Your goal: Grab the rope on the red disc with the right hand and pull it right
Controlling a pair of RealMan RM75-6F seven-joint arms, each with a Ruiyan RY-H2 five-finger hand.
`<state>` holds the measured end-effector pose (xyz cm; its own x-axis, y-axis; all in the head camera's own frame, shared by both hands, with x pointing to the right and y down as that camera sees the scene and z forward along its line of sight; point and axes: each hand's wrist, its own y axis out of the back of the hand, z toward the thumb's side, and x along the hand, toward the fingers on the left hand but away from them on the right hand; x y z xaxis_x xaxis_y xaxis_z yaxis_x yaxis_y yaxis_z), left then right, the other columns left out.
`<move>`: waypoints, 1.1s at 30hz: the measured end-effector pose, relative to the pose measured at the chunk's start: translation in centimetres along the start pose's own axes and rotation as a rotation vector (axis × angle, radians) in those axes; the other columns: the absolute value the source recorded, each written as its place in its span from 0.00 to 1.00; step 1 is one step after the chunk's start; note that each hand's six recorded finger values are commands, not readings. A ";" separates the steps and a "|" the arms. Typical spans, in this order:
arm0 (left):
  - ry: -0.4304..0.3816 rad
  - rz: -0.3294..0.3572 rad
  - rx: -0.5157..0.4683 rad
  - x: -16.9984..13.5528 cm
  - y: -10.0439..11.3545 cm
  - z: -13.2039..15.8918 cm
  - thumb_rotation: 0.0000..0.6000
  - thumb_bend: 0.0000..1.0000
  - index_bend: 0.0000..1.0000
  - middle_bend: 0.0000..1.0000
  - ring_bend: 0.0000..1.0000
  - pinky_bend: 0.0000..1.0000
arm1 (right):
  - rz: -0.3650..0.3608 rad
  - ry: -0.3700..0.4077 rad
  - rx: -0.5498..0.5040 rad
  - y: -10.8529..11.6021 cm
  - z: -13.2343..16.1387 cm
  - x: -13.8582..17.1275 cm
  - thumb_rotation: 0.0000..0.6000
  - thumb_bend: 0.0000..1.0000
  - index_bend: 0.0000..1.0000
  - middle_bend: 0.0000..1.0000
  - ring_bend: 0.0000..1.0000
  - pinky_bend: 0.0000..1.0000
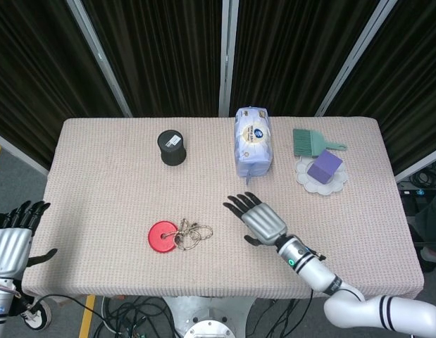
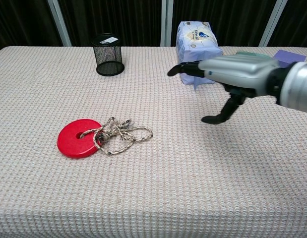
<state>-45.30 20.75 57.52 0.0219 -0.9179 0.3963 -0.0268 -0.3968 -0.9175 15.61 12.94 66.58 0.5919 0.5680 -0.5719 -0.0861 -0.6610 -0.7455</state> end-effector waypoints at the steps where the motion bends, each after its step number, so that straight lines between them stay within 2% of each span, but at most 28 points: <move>1: 0.002 0.001 0.002 0.0 0.1 -0.1 1.00 0.00 0.13 0.10 0.05 0.14 | 0.009 0.012 -0.006 -0.2 0.6 -1.1 1.00 0.20 0.00 0.03 0.00 0.00; 5: 0.008 0.001 0.001 -0.2 0.3 -0.5 1.00 0.00 0.13 0.10 0.05 0.14 | 0.047 0.044 -0.022 -1.1 2.4 -4.1 1.00 0.20 0.00 0.03 0.00 0.00; 10: 0.026 -0.010 0.014 -0.5 0.4 -1.2 1.00 0.00 0.13 0.10 0.05 0.13 | 0.077 0.074 -0.020 -1.9 4.2 -5.9 1.00 0.20 0.00 0.04 0.00 0.00; 23: 0.049 -0.017 0.025 -1.1 0.1 -2.2 1.00 0.00 0.13 0.10 0.05 0.13 | 0.118 0.108 -0.025 -3.6 7.4 -8.4 1.00 0.21 0.00 0.09 0.00 0.00; 33: 0.049 -0.013 0.022 -1.1 0.2 -2.4 1.00 0.00 0.13 0.10 0.05 0.13 | 0.117 0.116 -0.034 -4.8 8.7 -9.5 1.00 0.23 0.00 0.17 0.00 0.00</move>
<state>-47.70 21.67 56.99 -0.0265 -0.9122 0.4088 -0.0053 -0.4088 -0.9126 3.40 14.94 72.61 0.6681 0.4272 -0.6093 -0.1340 -0.7363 -0.6632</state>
